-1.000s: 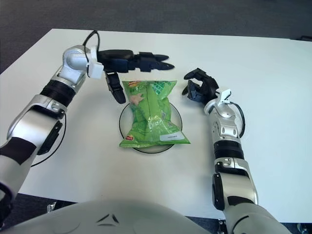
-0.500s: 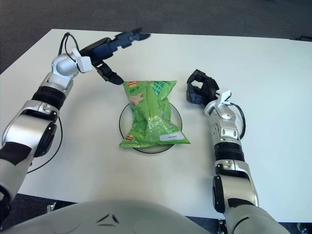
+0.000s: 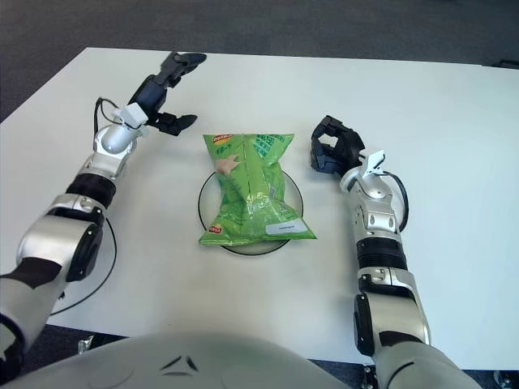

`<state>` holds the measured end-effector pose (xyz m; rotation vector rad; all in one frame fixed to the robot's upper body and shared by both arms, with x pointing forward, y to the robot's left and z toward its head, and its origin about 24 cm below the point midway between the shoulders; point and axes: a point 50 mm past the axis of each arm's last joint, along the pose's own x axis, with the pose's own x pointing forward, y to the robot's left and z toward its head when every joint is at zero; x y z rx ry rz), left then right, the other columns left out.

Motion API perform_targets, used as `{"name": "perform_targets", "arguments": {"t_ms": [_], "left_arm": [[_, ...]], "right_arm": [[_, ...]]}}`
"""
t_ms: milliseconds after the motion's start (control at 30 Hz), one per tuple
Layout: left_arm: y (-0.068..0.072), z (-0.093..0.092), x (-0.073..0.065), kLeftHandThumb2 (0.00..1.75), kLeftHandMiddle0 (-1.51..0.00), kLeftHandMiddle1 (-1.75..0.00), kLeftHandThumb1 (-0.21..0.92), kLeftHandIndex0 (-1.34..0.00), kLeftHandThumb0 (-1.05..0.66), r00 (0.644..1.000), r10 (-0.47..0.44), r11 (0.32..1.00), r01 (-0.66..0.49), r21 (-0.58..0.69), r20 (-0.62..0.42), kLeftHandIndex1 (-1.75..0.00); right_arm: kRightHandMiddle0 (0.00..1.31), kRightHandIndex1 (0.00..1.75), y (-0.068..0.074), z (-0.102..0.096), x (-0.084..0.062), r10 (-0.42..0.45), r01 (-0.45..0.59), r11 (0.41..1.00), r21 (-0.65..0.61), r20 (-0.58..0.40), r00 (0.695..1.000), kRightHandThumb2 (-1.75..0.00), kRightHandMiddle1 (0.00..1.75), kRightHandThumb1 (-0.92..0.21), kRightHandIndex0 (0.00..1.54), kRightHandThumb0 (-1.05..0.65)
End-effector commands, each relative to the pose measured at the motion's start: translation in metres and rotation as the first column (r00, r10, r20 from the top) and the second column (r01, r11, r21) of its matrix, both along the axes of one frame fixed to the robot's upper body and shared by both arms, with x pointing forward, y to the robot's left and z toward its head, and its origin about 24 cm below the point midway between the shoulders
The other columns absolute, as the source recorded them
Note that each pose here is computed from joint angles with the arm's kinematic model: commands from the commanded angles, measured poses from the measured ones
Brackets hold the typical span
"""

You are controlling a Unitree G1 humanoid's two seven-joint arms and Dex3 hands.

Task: Put the snack into the plate.

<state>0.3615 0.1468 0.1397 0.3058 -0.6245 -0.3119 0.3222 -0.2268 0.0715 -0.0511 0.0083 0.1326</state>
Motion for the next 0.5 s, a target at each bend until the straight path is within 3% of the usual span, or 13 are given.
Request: {"name": "perform_targets", "arguments": {"t_ms": [0, 167, 267, 467], "left_arm": [[0.015, -0.03, -0.005, 0.79, -0.33, -1.42, 0.72, -0.24, -0.41, 0.984, 0.11, 0.978, -0.132, -0.162, -0.138, -1.67], [0.008, -0.046, -0.005, 0.85, -0.54, -1.69, 0.68, -0.33, -0.39, 0.935, 0.179, 0.917, -0.271, -0.292, -0.305, -1.73], [0.007, -0.055, -0.004, 0.89, -0.65, -1.73, 0.65, -0.36, -0.39, 0.892, 0.169, 0.884, -0.325, -0.335, -0.419, -1.74], [0.01, -0.063, -0.006, 0.96, -0.82, -1.74, 0.6, -0.4, -0.4, 0.853, 0.151, 0.875, -0.35, -0.333, -0.5, -1.75]], "right_arm": [[0.58, 1.75, -0.001, -0.03, -0.012, -0.007, 0.006, 1.0, -0.009, -0.146, 0.989, -1.27, 1.75, -0.36, 1.28, -0.47], [0.58, 1.75, -0.001, -0.03, -0.012, -0.01, 0.01, 1.0, -0.001, -0.141, 0.99, -1.26, 1.75, -0.36, 1.28, -0.47], [0.58, 1.75, -0.001, -0.029, -0.012, -0.014, 0.014, 1.0, 0.0, -0.139, 0.99, -1.26, 1.75, -0.36, 1.29, -0.47], [0.58, 1.75, -0.002, -0.029, -0.011, -0.024, 0.025, 1.0, 0.006, -0.14, 0.99, -1.27, 1.75, -0.36, 1.3, -0.47]]}}
